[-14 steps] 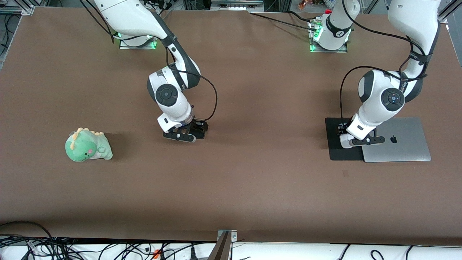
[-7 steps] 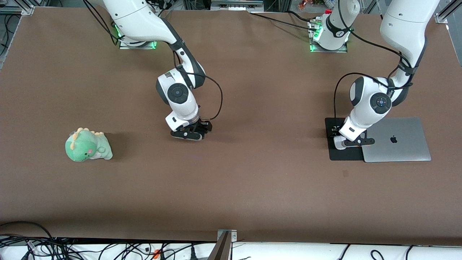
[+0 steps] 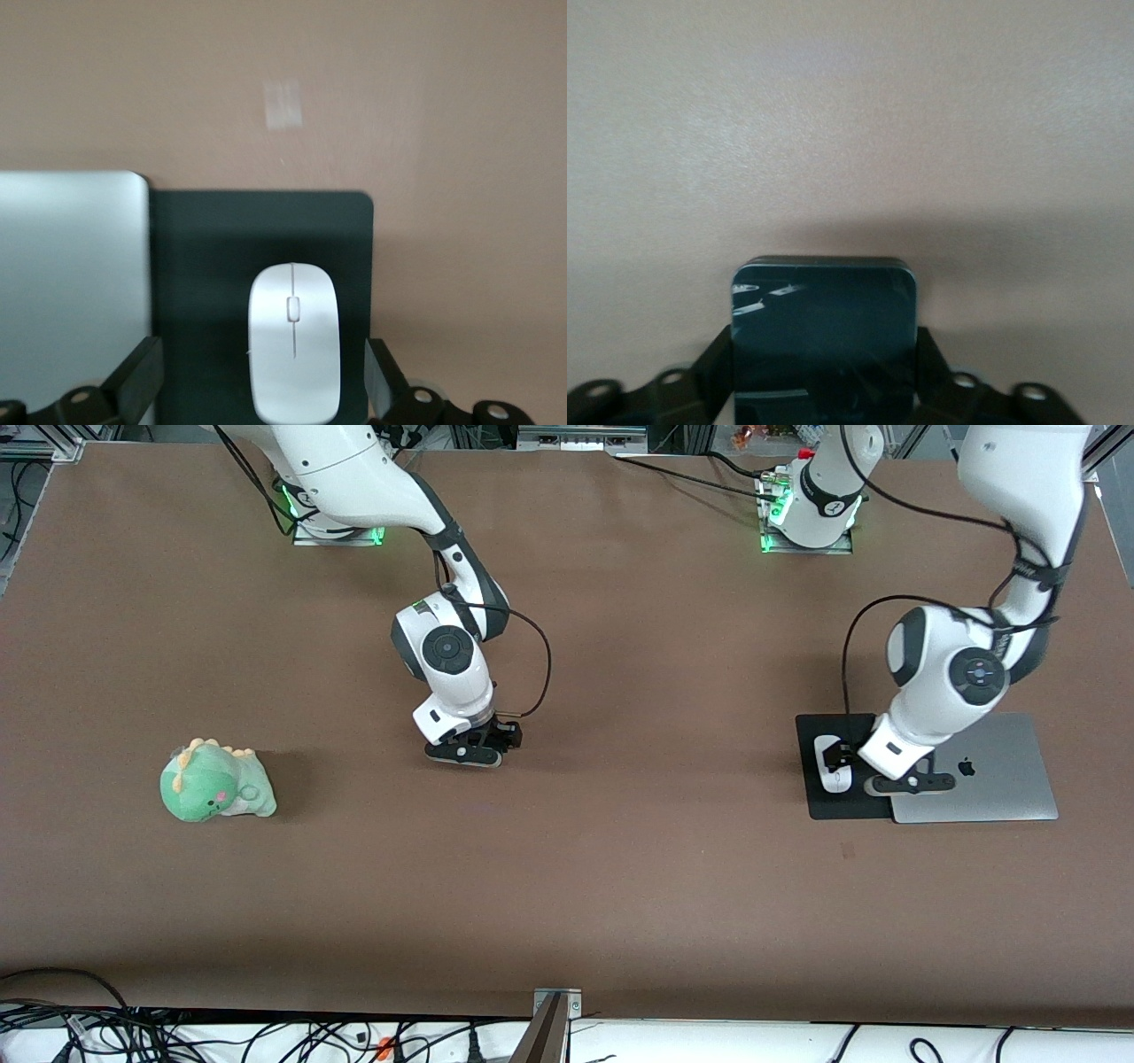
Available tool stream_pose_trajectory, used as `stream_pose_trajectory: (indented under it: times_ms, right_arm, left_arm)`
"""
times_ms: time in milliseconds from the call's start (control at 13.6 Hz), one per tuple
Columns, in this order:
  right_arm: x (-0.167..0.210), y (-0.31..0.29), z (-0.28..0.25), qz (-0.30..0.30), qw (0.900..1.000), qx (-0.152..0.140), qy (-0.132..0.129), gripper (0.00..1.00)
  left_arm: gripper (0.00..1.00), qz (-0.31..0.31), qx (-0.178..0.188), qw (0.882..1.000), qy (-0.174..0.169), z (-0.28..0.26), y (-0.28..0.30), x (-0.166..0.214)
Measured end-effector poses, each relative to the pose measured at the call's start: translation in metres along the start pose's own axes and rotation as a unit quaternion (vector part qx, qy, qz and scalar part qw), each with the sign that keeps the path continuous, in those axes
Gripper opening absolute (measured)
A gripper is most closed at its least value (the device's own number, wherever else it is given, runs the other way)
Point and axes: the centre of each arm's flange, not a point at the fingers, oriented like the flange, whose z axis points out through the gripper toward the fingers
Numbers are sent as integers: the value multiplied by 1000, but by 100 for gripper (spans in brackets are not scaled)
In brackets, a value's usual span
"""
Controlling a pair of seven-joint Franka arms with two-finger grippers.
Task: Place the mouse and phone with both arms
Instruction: 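Lower the mouse with the left gripper while the right gripper grips the phone, then raise the left gripper away while the right gripper lifts the phone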
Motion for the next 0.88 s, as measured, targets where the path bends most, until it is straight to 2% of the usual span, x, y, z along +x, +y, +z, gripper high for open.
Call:
stream_pose_trajectory:
  times_ms: [220,367,661,881]
  right_arm:
    - [1,2,2,1,1000,-4,-2,81]
    - [7,6,-1,3,1000,-23,-17,81]
    - [56,35,-38,-44,996,-66,-49,81]
    - [101,90,-64,-76,994,-59,-49,81]
  left_arm:
    - [100,-9,5,1000,10,-91,-12,16]
    - [100,-12,9,1000,1,-147,-16,18]
    - [100,5,8,1000,-24,-244,-18,17]
    - [100,13,1,999,-35,-293,-19,6]
